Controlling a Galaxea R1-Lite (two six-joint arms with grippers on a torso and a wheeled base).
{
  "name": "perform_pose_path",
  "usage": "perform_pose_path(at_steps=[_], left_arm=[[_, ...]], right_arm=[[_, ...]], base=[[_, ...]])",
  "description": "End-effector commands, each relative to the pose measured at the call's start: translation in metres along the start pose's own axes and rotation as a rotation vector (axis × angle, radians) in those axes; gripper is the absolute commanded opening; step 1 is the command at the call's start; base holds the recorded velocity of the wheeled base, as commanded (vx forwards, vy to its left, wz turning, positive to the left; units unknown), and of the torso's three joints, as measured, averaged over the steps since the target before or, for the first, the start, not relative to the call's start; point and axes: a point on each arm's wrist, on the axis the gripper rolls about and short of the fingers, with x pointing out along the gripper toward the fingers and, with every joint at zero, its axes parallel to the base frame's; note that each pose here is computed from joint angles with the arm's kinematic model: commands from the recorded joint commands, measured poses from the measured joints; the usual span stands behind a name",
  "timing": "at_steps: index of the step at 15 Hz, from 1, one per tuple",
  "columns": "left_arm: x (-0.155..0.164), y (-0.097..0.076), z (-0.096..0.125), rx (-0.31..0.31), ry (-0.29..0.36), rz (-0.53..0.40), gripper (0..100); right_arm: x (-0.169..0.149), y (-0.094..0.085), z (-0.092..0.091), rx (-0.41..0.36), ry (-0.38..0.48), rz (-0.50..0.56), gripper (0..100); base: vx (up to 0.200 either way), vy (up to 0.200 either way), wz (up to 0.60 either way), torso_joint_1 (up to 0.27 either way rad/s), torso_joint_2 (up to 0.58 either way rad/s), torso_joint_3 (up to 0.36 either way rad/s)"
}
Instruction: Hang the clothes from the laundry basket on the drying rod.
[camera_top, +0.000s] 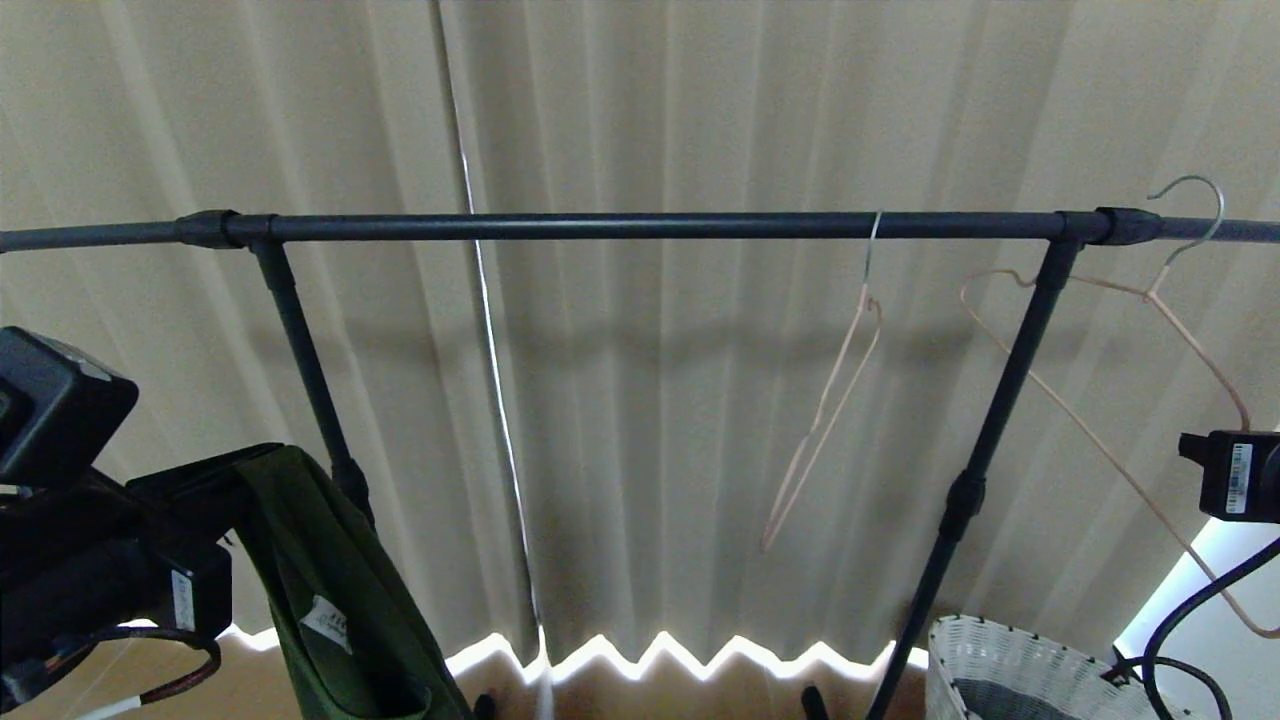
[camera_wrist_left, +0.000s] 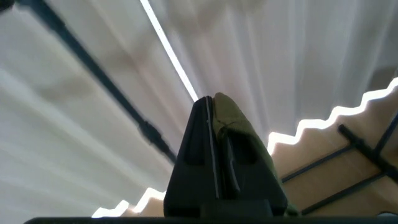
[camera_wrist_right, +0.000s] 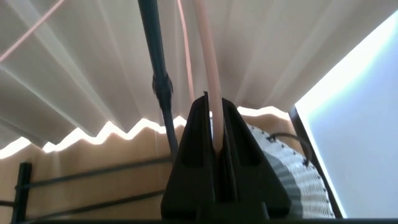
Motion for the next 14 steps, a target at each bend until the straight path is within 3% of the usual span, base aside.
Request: perform_pose_path(at_steps=[1,8,14], left_arm=[[0.0,0.002,-0.001,0.006,0.008,0.018,0],[0.002,0.004,-0.005,0.023,0.025,0.029,0],[0.004,0.003,-0.012,0.021,0.058,0.034,0]], right_arm=[[-0.005,-0.002,-0.003,0.003,-0.009,-0.002,0],[-0.003,-0.002,-0.01,-0.002,0.017,-0.005,0],[-0.018,-0.006,-0.015,0.007,-0.019,0.001,0]], base=[[-0.2,0.0,0.0,0.017,0.01,0.002],[-0.2,0.0,0.0,0.0,0.0,0.001],[0.0,0.0,0.0,0.0,0.0,0.0]])
